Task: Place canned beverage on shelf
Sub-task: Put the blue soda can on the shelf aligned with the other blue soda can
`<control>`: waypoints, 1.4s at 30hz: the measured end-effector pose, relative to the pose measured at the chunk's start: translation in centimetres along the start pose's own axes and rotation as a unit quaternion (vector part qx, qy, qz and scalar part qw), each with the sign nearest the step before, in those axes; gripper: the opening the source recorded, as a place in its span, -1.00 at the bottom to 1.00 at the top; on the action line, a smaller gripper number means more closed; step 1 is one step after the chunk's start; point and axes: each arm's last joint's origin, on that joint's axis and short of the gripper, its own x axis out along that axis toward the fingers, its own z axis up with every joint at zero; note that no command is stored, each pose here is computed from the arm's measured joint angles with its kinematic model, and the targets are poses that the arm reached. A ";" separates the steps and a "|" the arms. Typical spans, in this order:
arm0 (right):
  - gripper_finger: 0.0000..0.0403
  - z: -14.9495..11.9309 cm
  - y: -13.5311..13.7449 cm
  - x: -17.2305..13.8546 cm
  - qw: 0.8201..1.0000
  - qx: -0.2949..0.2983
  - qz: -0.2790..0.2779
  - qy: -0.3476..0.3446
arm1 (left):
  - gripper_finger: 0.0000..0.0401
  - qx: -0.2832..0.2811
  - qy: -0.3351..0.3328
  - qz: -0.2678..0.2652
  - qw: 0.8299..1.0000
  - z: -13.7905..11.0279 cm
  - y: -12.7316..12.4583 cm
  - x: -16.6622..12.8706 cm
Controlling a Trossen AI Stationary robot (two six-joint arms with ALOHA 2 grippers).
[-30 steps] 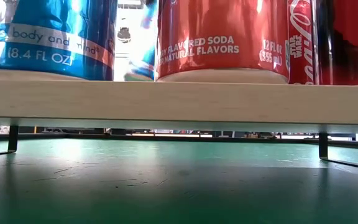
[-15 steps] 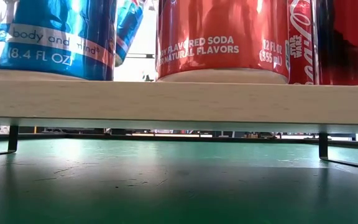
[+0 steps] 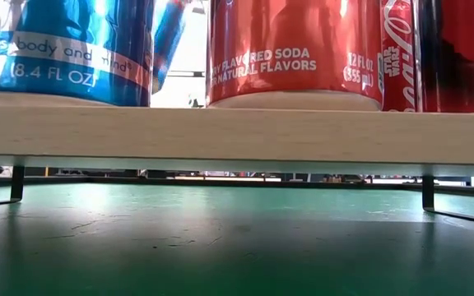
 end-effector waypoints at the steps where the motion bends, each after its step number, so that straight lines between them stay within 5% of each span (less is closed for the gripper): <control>1: 0.29 0.0 0.0 0.4 1.000 -0.003 0.004 0.006 | 0.64 -0.001 -0.002 0.001 1.000 0.0 -0.1 0.1; 13: 0.29 -0.2 -0.6 1.6 0.999 -0.004 0.015 0.042 | 0.64 0.029 0.022 0.007 0.999 -1.1 -1.9 2.6; 23: 0.65 -0.1 -0.5 1.6 0.999 0.010 0.021 0.043 | 0.64 0.057 0.050 0.011 0.997 -1.9 -2.4 3.8; 42: 0.64 0.7 -1.0 1.8 0.999 0.003 0.028 0.024 | 0.64 0.082 0.034 -0.003 0.996 -1.6 -2.7 3.8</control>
